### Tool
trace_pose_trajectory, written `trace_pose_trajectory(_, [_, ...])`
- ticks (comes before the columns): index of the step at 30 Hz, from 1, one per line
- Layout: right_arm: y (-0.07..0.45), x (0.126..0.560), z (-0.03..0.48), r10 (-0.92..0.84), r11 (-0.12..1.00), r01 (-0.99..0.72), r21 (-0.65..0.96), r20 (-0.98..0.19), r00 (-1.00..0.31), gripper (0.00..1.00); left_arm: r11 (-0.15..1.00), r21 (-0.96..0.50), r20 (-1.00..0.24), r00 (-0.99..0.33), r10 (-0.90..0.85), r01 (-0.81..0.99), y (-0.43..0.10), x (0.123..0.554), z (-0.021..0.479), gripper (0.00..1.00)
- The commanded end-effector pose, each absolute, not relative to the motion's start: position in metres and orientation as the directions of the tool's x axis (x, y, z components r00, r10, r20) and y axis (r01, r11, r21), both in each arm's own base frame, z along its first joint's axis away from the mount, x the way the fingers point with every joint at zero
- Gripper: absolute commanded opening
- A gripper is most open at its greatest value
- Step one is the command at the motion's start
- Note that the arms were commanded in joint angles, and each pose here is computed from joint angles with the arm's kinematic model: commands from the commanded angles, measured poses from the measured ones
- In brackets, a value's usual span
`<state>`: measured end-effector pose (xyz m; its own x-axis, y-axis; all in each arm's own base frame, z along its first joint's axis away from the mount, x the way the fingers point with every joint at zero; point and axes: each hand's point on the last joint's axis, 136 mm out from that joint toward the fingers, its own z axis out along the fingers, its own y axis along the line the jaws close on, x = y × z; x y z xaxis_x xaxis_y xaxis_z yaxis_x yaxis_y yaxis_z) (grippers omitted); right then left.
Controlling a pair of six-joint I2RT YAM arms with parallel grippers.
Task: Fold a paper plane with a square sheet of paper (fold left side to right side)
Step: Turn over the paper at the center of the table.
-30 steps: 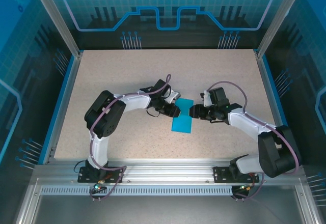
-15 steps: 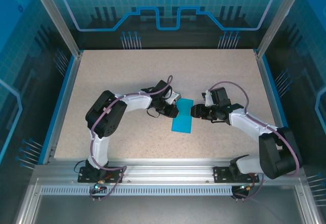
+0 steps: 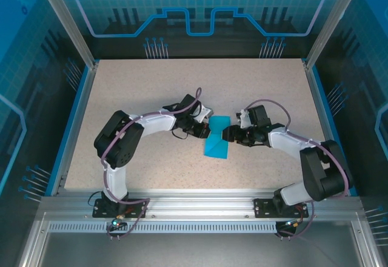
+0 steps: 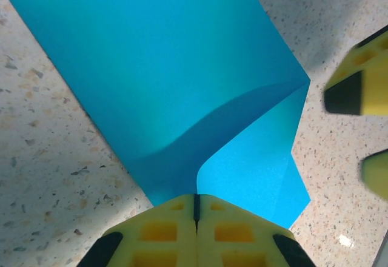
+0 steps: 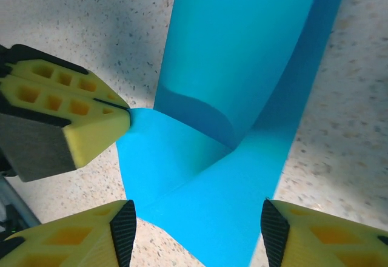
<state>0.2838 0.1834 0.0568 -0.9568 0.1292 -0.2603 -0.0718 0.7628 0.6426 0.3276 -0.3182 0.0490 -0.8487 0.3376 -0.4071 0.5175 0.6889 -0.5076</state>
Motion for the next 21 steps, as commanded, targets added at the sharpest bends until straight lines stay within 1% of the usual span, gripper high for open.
trace_pose_trajectory(1, [0.197, 0.287, 0.058, 0.151, 0.686, -0.059, 0.725, -0.221, -0.964, 0.59, 0.673, -0.520, -0.435, -0.841, 0.322, 0.526, -0.319, 0.329, 0.061, 0.04])
trace_pose_trajectory(8, [0.213, 0.292, 0.045, 0.144, 0.666, -0.024, 0.746, -0.161, -0.976, 0.58, 0.674, -0.519, -0.436, -0.841, 0.321, 0.526, -0.318, 0.328, 0.061, 0.04])
trace_pose_trajectory(13, [0.224, 0.296, 0.037, 0.146, 0.645, -0.006, 0.764, -0.132, -0.980, 0.49, 0.674, -0.523, -0.439, -0.843, 0.312, 0.522, -0.317, 0.329, 0.062, 0.04])
trace_pose_trajectory(17, [0.230, 0.301, 0.036, 0.153, 0.627, -0.007, 0.779, -0.131, -0.980, 0.34, 0.673, -0.535, -0.440, -0.848, 0.295, 0.511, -0.315, 0.331, 0.064, 0.07])
trace_pose_trajectory(19, [0.231, 0.304, 0.037, 0.156, 0.622, -0.013, 0.783, -0.141, -0.978, 0.24, 0.673, -0.546, -0.441, -0.854, 0.274, 0.498, -0.313, 0.333, 0.067, 0.15])
trace_pose_trajectory(20, [0.231, 0.305, 0.039, 0.157, 0.622, -0.021, 0.783, -0.151, -0.976, 0.19, 0.678, -0.552, -0.442, -0.859, 0.257, 0.486, -0.310, 0.335, 0.069, 0.21])
trace_pose_trajectory(21, [0.230, 0.306, 0.040, 0.159, 0.624, -0.029, 0.781, -0.163, -0.974, 0.14, 0.679, -0.559, -0.444, -0.864, 0.239, 0.475, -0.307, 0.337, 0.072, 0.24])
